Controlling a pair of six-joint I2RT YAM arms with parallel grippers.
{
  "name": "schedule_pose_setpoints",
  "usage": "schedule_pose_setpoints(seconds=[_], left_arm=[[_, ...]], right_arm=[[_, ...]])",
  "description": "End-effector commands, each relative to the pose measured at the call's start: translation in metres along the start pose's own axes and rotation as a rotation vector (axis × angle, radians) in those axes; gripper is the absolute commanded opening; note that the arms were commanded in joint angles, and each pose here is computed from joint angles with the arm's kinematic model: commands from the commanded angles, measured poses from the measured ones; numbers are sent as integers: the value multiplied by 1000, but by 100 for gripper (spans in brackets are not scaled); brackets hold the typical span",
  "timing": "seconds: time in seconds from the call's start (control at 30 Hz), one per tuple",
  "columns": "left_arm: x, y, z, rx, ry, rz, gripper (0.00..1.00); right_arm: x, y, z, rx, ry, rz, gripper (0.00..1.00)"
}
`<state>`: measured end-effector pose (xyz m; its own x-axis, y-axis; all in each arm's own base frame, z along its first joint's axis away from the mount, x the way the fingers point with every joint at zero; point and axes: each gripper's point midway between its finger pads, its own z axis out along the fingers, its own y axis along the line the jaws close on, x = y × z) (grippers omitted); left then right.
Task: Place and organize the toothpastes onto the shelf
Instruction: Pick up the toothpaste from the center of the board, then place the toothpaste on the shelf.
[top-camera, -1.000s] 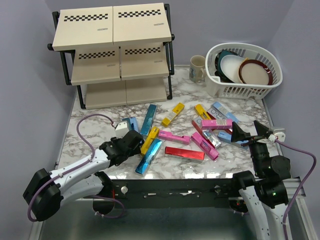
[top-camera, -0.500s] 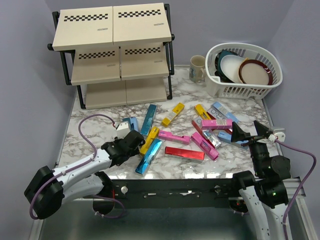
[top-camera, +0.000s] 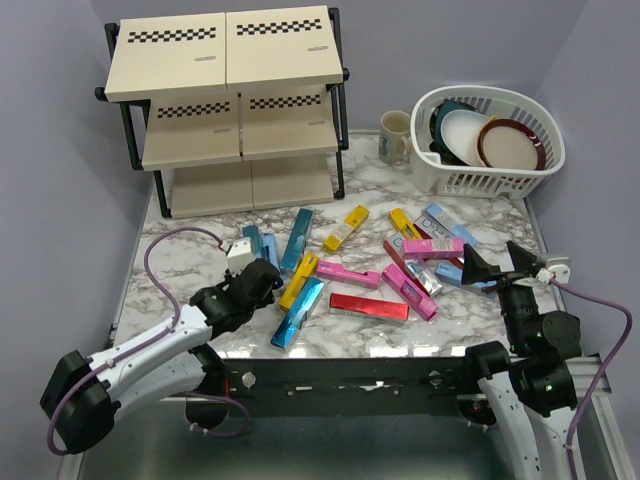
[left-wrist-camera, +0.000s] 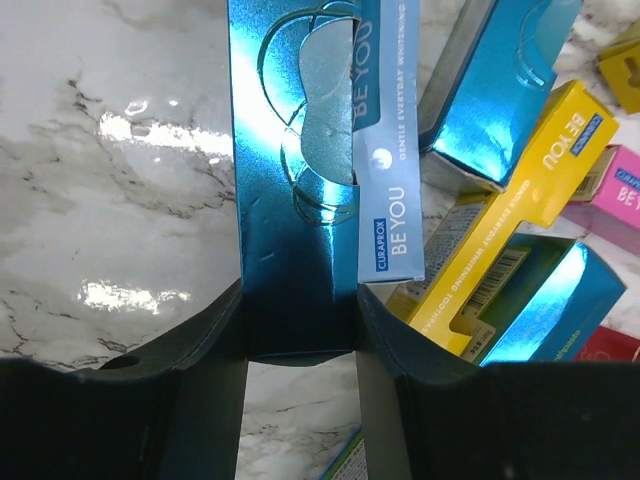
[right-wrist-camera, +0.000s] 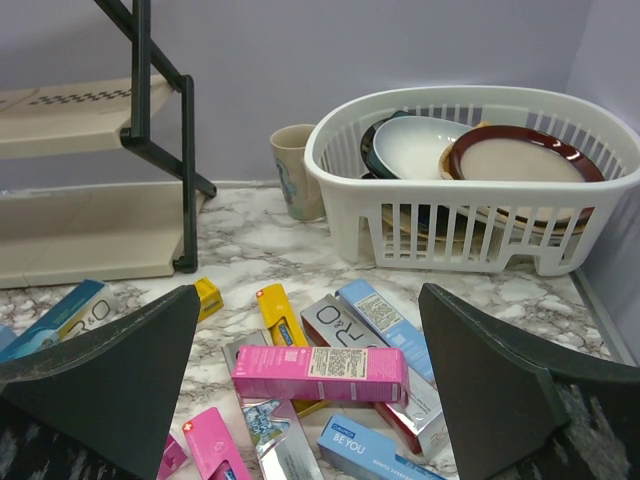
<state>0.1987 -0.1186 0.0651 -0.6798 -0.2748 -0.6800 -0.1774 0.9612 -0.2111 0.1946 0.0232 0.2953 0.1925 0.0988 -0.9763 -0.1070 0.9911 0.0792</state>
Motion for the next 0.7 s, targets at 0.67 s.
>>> schedule_pose_setpoints(seconds=[0.67], left_arm=[[-184, -3, -6, 518, -590, -426, 34]], right_arm=[[-58, -2, -53, -30, -278, 57, 100]])
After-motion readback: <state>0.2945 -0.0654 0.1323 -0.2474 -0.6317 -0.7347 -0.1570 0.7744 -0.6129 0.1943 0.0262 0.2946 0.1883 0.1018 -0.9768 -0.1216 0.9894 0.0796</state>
